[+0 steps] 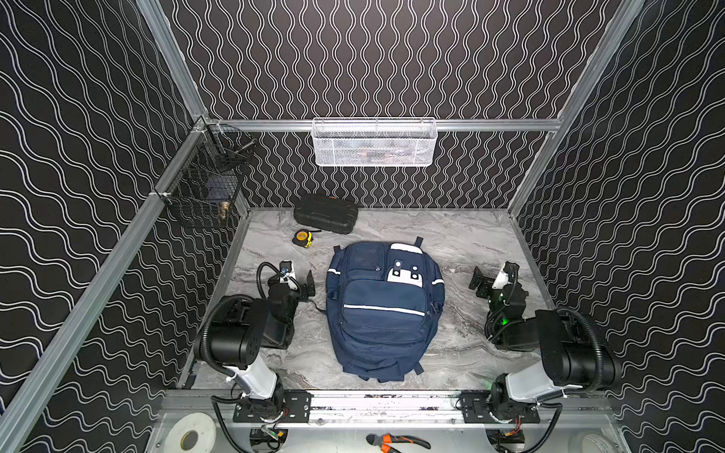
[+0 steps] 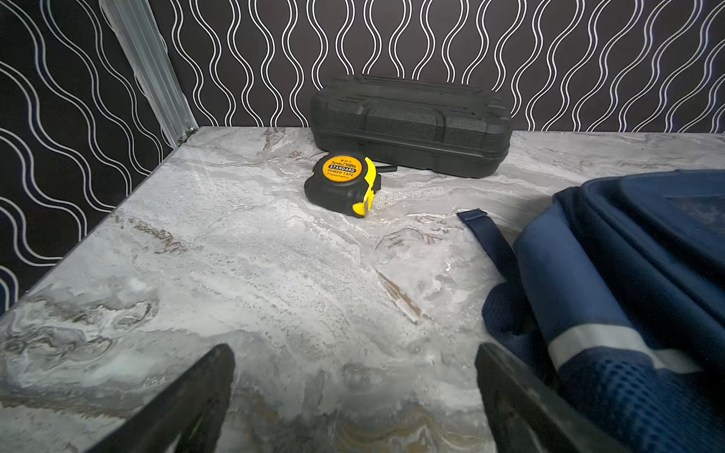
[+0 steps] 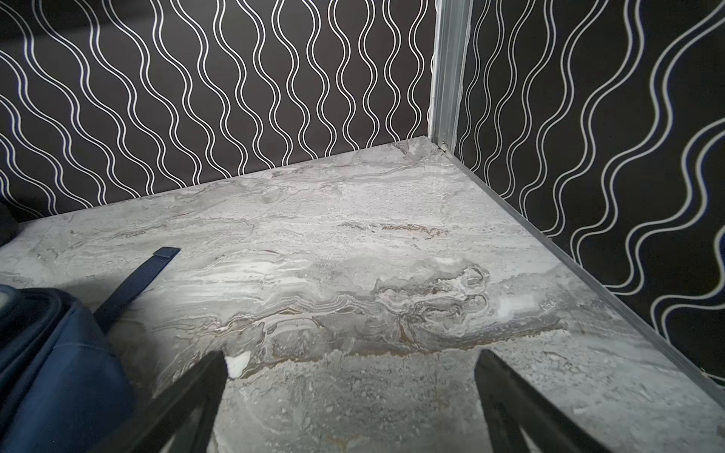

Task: Pack books, pencil case, and school supplies into a backpack
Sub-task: Reset both arms

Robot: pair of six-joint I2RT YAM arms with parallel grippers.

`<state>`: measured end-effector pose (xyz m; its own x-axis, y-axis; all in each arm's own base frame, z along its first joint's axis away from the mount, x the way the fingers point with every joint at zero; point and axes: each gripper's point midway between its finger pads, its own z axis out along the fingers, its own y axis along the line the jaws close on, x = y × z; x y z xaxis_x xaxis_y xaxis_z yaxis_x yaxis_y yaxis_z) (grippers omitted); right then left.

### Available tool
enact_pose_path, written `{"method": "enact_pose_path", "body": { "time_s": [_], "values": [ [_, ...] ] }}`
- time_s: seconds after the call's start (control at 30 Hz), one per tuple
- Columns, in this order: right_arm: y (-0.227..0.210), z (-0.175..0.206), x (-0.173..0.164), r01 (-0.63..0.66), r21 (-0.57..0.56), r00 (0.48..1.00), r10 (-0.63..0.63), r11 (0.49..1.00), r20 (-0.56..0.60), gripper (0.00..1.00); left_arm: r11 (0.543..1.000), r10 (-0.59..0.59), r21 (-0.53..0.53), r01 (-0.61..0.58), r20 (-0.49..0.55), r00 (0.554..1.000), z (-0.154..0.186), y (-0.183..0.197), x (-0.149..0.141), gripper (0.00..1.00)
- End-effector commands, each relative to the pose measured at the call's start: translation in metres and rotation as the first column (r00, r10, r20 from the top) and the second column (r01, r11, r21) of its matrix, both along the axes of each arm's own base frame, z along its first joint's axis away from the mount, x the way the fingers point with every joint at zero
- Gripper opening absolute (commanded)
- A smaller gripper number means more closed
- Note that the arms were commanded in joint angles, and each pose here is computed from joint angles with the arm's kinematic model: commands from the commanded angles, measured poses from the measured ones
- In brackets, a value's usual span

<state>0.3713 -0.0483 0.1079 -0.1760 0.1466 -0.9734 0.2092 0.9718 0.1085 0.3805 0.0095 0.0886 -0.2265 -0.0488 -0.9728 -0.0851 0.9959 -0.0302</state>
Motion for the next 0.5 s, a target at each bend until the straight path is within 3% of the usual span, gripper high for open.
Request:
{"method": "enact_pose_path", "body": {
  "time_s": [0.0,0.47],
  "values": [
    [-0.0013,0.0131,0.0033,0.007,-0.015,0.999,-0.007,1.000,0.049,0.99,1.000,0.025,0.000,-0.025,0.023,0.999,0.0049,0.0035,0.0007,0.99],
    [0.0032,0.0100,0.0076,0.003,-0.036,1.000,-0.002,0.999,0.026,1.00,1.000,0.026,0.000,-0.026,0.025,0.999,0.0055,0.0040,0.0008,0.99]
  ]
}}
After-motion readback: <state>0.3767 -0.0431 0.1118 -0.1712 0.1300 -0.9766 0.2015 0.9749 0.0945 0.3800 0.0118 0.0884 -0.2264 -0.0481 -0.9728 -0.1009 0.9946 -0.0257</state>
